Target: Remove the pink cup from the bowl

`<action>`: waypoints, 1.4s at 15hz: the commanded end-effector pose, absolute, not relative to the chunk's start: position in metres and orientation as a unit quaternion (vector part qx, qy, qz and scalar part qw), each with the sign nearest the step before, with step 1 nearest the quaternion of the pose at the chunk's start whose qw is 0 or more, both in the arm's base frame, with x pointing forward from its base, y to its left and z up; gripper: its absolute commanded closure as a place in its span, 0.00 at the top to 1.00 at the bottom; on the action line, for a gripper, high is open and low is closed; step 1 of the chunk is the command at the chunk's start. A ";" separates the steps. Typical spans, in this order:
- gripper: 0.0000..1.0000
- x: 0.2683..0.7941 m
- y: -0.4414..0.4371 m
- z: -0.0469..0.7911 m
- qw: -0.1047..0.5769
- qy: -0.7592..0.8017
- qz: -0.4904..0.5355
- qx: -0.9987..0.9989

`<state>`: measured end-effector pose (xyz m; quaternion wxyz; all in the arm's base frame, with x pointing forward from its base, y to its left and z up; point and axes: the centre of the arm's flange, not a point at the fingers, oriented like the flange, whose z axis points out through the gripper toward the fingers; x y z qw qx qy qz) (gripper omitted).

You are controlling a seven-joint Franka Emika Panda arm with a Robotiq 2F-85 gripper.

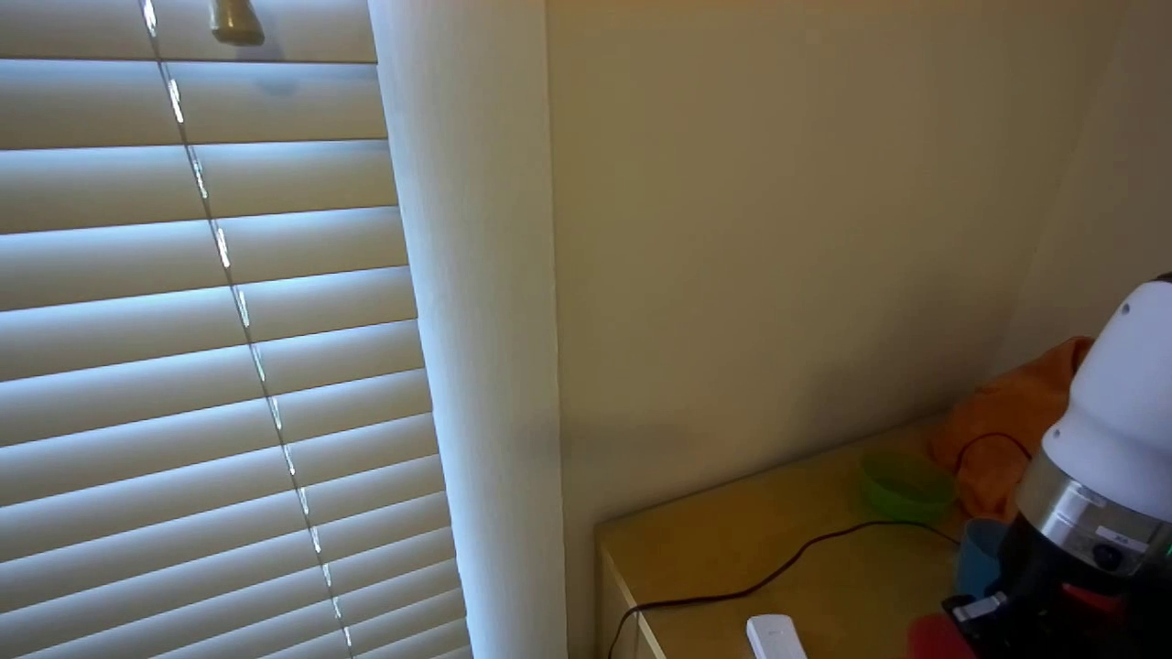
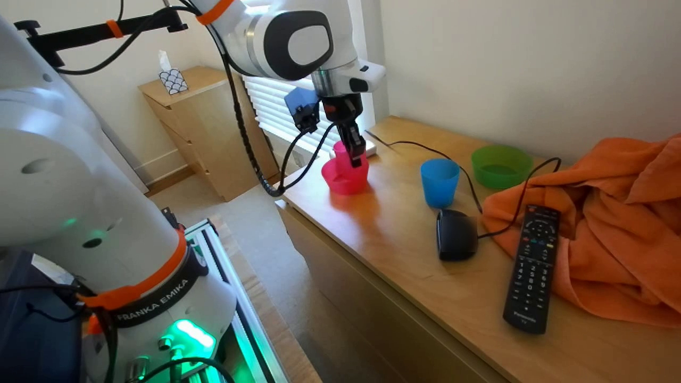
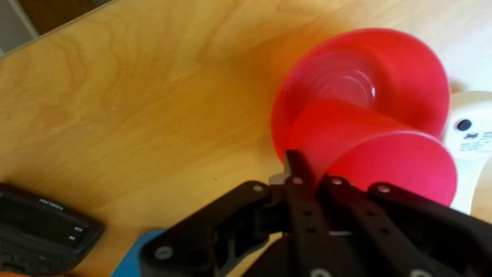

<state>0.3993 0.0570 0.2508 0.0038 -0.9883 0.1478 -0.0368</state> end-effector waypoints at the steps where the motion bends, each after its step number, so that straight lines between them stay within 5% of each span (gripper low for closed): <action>1: 0.01 0.366 0.045 0.291 0.001 0.159 -0.069 -0.985; 5: 0.01 0.389 0.014 0.334 0.071 0.259 -0.121 -0.956; 9: 0.01 0.425 -0.021 0.330 0.037 0.333 -0.162 -0.928; 21: 0.01 0.459 -0.025 0.273 0.080 0.369 -0.089 -0.922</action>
